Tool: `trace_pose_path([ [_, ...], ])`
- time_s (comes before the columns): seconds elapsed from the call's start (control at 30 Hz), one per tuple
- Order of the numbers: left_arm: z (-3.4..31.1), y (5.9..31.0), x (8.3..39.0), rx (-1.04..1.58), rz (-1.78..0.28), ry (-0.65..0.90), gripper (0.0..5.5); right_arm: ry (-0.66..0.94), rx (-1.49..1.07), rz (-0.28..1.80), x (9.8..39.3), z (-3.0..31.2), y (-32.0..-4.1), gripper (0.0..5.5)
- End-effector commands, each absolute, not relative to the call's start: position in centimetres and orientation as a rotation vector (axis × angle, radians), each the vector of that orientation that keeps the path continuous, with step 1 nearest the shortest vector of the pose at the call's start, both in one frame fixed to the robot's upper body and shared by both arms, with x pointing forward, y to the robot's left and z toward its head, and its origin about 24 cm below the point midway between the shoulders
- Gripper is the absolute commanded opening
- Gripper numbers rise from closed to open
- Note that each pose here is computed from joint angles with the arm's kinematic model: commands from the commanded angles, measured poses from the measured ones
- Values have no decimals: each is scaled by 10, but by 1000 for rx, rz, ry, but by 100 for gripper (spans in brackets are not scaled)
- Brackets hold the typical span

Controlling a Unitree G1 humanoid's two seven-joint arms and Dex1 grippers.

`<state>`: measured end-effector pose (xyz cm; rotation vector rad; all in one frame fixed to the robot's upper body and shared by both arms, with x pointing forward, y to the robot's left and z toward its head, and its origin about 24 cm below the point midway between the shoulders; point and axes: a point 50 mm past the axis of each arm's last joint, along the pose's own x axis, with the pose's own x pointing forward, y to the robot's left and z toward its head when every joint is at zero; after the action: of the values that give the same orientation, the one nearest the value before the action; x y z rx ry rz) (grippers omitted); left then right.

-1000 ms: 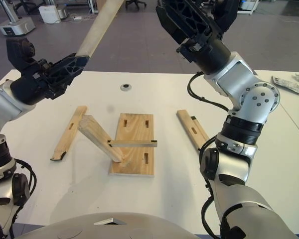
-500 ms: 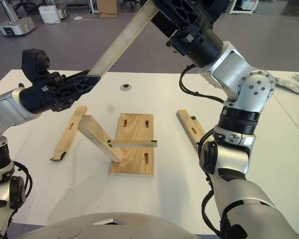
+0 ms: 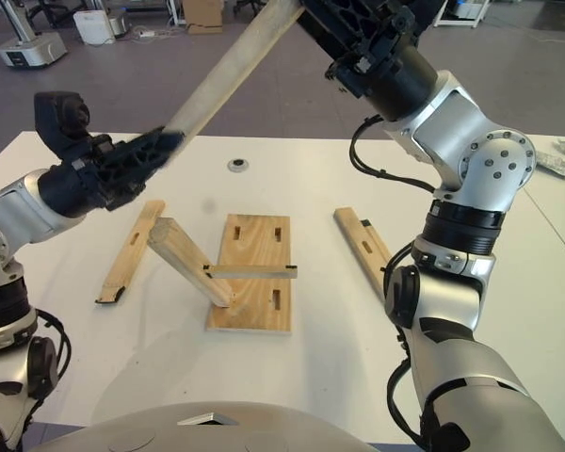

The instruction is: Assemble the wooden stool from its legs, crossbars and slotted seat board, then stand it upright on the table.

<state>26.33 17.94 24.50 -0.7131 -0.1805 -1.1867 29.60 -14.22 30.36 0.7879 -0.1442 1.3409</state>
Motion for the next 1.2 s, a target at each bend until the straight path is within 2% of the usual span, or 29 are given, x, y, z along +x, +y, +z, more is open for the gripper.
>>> trace_pose_path([
  [0.03, 255, 230, 275, -640, -905, -318, 319, -211, 710, 1163, 308, 314, -152, 207],
  [0.13, 225, 262, 270, -495, -655, -286, 338, -193, 446, 1062, 303, 298, -170, 207],
  [0.27, 164, 266, 258, -370, -339, -159, 338, -84, 88, 996, 288, 258, -199, 207],
  [0.4, 142, 270, 238, -385, -227, -204, 338, 27, 9, 1038, 281, 225, -224, 207],
  [0.53, 132, 270, 223, -443, -204, -246, 338, 37, 41, 1113, 274, 206, -243, 207],
  [0.67, 126, 273, 214, -479, -190, -275, 338, 39, 100, 1253, 253, 192, -253, 207],
  [0.97, 131, 269, 219, -490, -261, -286, 338, -42, 220, 1382, 227, 187, -237, 207],
  [1.2, 138, 269, 225, -482, -308, -282, 338, 10, 247, 1371, 215, 165, -232, 207],
])
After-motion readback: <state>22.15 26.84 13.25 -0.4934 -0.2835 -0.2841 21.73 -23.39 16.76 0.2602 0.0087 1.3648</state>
